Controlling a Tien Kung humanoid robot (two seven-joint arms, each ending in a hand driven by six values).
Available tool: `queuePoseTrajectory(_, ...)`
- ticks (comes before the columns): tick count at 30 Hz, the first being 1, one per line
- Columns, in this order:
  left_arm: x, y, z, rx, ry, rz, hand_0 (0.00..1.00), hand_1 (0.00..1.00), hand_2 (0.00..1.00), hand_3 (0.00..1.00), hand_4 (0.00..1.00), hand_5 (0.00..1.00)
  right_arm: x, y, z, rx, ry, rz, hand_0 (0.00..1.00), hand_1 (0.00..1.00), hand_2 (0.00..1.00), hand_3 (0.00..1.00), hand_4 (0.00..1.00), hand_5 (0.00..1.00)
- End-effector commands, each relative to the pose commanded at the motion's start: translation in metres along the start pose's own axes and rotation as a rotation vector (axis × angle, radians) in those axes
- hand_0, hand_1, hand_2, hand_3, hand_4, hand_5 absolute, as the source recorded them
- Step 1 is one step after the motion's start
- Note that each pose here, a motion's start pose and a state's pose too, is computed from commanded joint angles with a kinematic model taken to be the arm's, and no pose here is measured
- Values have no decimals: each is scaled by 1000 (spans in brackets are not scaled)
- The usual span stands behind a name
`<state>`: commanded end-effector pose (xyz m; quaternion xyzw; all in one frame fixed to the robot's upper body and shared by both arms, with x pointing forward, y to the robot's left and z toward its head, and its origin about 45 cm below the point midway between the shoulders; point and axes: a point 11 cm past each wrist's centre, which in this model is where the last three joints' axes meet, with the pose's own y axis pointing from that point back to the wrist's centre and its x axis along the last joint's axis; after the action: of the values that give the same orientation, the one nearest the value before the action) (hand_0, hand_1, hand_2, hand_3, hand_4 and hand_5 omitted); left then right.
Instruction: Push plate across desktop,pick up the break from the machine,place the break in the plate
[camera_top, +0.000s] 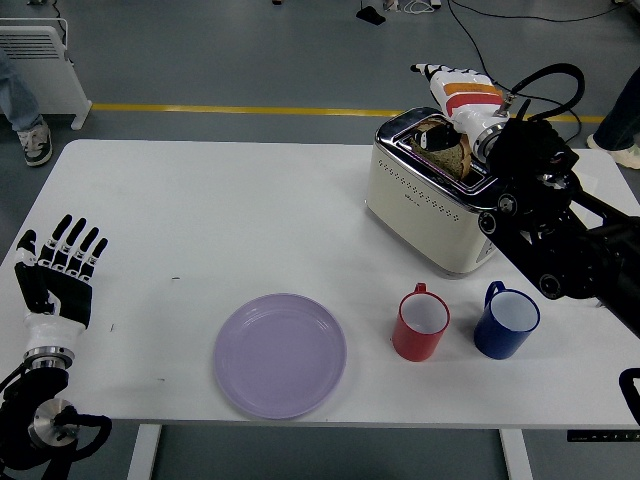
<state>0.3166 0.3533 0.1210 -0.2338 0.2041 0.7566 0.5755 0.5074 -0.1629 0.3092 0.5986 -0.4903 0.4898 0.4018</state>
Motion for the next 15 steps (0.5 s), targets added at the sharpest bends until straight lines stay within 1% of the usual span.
queuePoseTrajectory(2, 0, 0, 0, 1, 0, -1, 783, 763, 772, 737, 570, 998, -3, -5, -3, -10, 20, -17, 900, 872, 912, 936, 782, 187)
queuePoseTrajectory(3, 0, 0, -1, 2, 0, -1, 783, 762, 772, 737, 569, 998, -4, -7, -3, -17, 25, -23, 866, 838, 867, 909, 776, 195)
queuePoseTrajectory(8, -2, 0, -4, 11, -3, -7, 783, 762, 772, 737, 569, 998, -8, -12, -2, -41, 57, -45, 866, 838, 867, 909, 776, 195)
queuePoseTrajectory(9, -2, 1, -4, 13, -4, -7, 783, 762, 771, 737, 567, 998, -10, -12, -1, -45, 56, -52, 804, 784, 776, 869, 769, 199)
queuePoseTrajectory(14, -2, 1, -6, 19, -5, -8, 783, 762, 771, 737, 567, 998, -20, -15, -2, -59, 54, -85, 804, 784, 776, 869, 769, 199)
queuePoseTrajectory(15, -2, 1, -7, 21, -5, -9, 784, 762, 770, 736, 564, 998, -22, -16, -1, -63, 52, -90, 791, 767, 755, 856, 763, 204)
